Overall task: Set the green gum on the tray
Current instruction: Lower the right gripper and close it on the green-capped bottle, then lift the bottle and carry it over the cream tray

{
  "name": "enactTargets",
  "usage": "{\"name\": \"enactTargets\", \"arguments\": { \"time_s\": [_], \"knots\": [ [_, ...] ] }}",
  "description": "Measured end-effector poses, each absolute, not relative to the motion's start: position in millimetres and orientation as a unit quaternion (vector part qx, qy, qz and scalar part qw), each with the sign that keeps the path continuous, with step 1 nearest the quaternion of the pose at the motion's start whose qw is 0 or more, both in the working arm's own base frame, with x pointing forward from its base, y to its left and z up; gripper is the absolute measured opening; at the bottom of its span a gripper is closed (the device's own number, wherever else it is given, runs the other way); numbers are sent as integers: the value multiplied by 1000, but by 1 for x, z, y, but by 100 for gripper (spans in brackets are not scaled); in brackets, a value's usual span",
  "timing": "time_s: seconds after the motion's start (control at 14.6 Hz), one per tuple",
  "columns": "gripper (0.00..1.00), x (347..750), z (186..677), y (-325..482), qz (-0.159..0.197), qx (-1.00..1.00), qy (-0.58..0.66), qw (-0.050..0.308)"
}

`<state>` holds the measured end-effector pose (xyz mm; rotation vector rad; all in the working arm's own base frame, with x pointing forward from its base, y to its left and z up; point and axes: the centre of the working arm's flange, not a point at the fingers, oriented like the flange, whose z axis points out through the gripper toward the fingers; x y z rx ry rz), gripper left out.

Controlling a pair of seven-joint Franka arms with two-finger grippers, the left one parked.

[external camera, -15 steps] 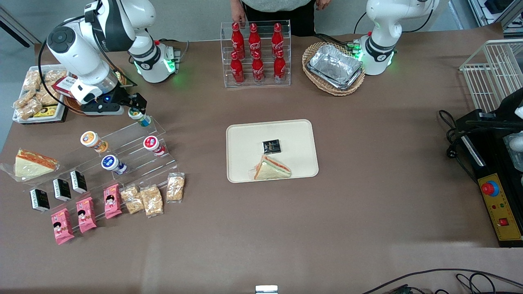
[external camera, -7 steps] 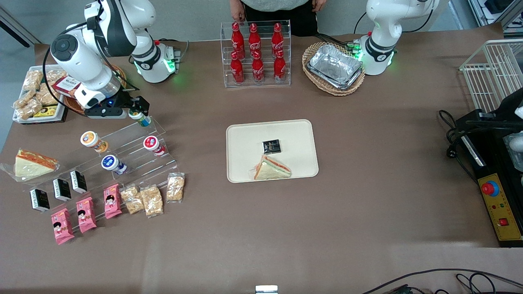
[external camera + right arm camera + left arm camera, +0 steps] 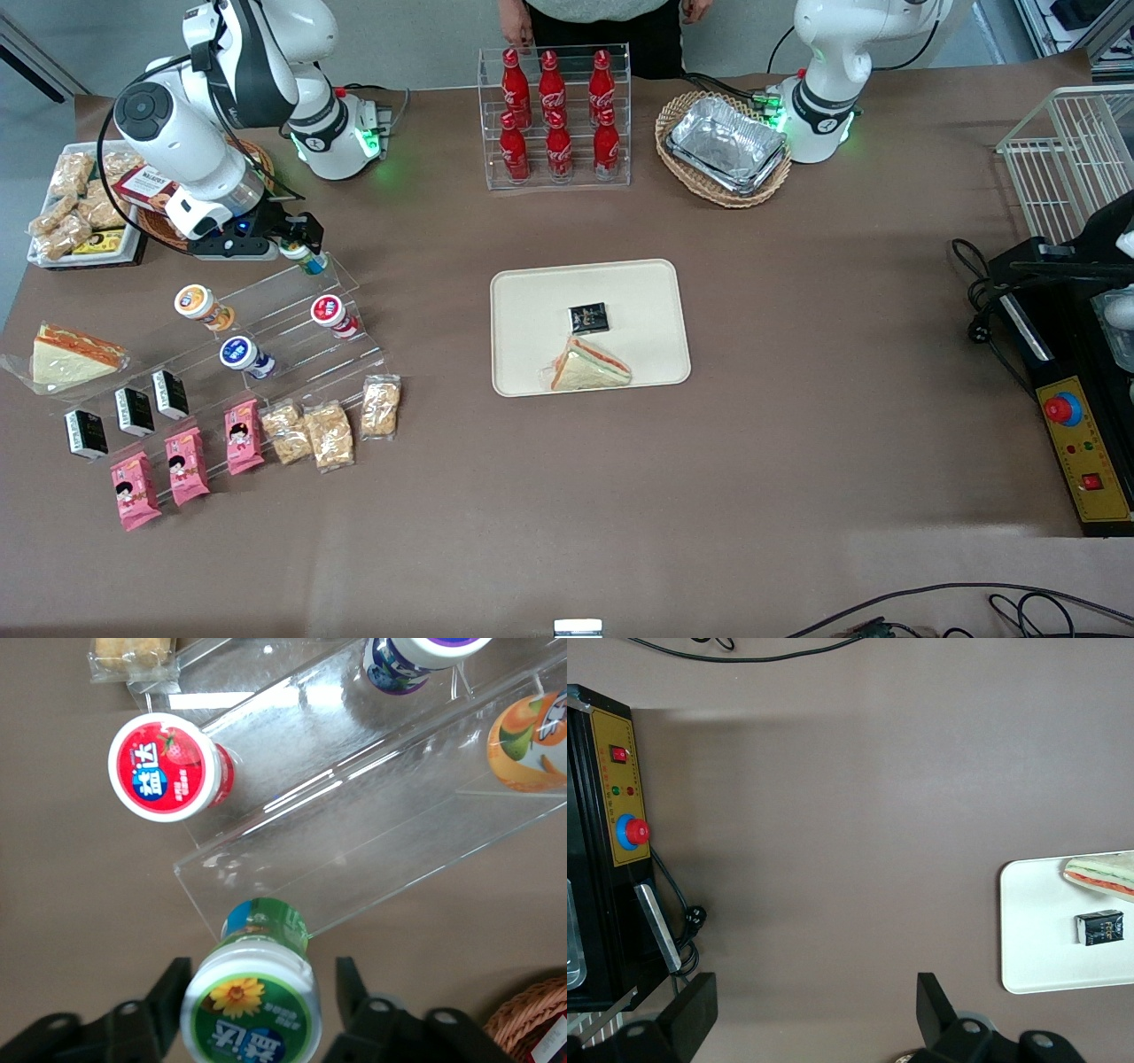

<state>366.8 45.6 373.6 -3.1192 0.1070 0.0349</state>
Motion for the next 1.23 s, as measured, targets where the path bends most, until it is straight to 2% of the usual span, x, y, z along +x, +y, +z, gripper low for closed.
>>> {"name": "enactTargets", "arguments": {
  "time_s": [0.14, 0.21, 0.75, 1.03, 1.23],
  "knots": [
    [70, 367, 372, 46, 13, -999, 35, 10],
    [61, 367, 372, 46, 13, -999, 35, 10],
    [59, 367, 378, 46, 19, -999, 34, 10],
    [59, 380, 452, 53, 38, -999, 28, 10],
    [59, 389, 516, 67, 36, -998, 28, 37]
  ]
}}
